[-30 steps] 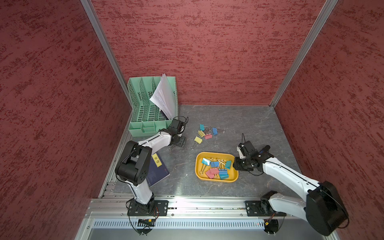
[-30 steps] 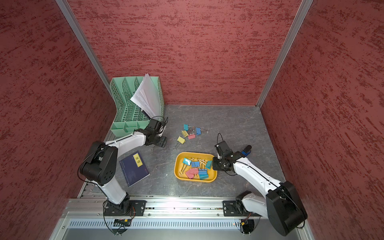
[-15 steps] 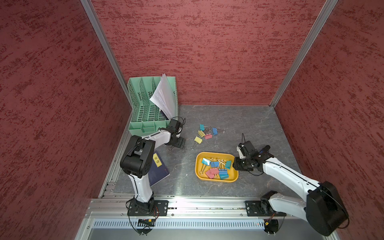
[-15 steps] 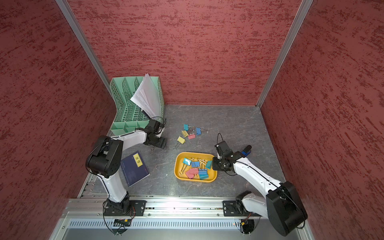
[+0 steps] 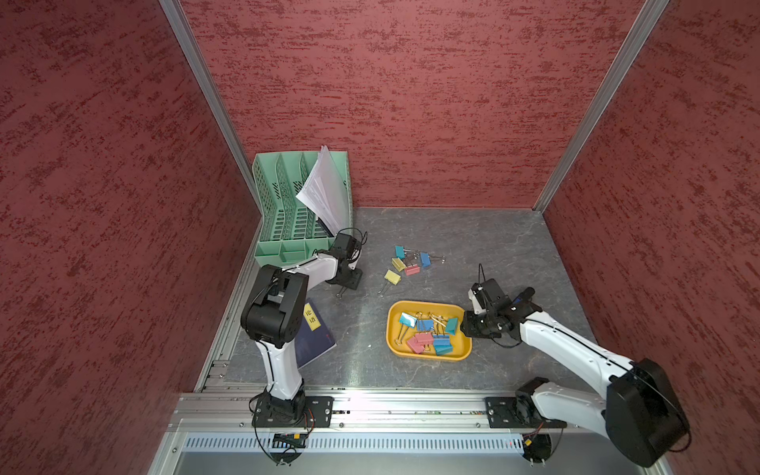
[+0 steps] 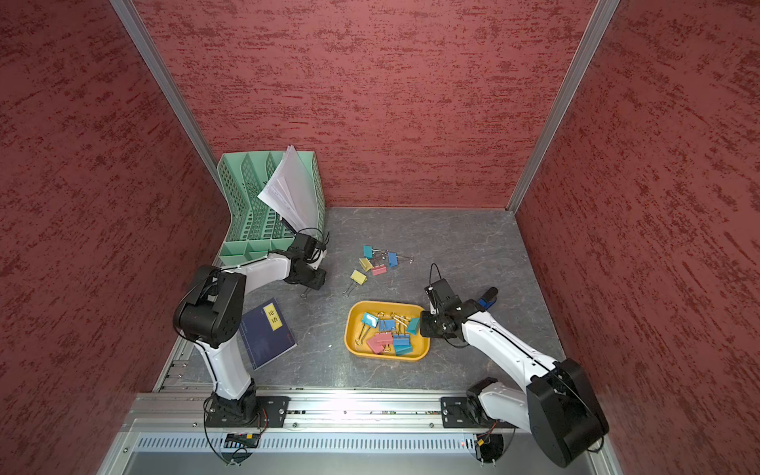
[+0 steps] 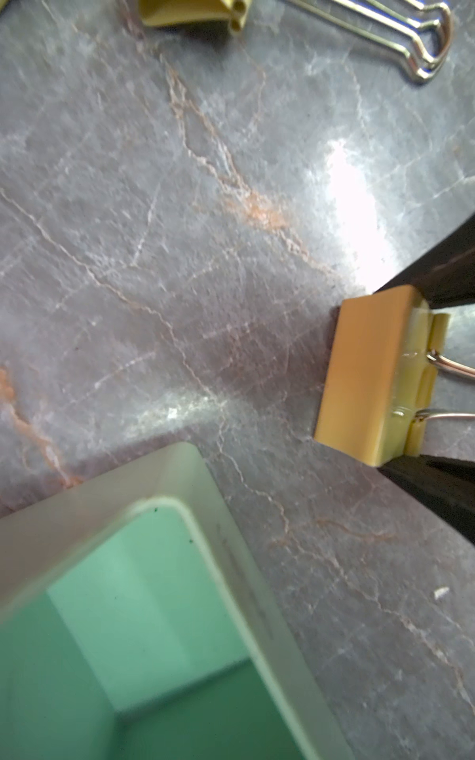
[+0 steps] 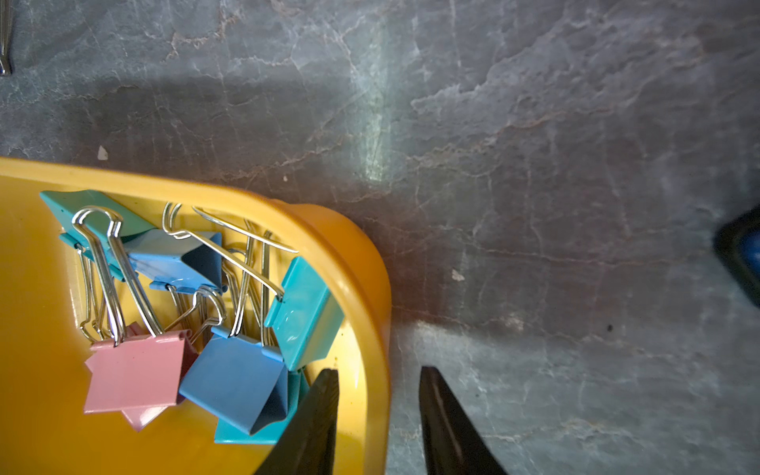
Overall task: Put the binder clips in the storage box
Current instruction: Pick up the binder clip at the center of the board, then place the binder clip in the storage box.
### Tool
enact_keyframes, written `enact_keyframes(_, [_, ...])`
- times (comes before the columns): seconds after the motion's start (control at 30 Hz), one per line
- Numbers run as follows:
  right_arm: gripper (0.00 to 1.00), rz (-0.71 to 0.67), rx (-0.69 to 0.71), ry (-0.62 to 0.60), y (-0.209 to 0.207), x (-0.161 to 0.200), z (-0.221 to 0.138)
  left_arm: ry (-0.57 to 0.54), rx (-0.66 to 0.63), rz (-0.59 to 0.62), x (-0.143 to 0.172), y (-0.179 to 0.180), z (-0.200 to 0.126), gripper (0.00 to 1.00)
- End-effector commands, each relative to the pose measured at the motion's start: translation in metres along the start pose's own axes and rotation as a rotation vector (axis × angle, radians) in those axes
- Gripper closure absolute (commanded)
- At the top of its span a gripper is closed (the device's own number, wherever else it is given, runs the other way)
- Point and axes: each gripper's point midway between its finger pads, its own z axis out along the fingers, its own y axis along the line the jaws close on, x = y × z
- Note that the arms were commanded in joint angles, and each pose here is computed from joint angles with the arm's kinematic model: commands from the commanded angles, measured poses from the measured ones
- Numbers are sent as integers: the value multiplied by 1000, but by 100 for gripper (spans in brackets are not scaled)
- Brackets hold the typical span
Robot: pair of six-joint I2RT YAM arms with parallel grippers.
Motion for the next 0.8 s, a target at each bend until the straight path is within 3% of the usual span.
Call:
enact_keyframes(0.0, [63,-21,-12,-12,5,-3,1,-20,11,0,-5,-6,-9,46])
enact_keyframes(0.2, [63,-20,-13,-17,5,-3,-1,-114,-21,53,-17,-34,-61,46])
enact_keyframes(0.53, [63,-28,-21,-23,7,-4,-1,-226,44,252,13,-159,-157,46])
enact_keyframes(0.63, [62,-29,-27,-25,8,-4,-3,-215,120,296,34,-204,-165,45])
enact_keyframes(0.77, [62,-31,-33,-34,8,-4,-4,-159,136,293,56,-239,-150,45])
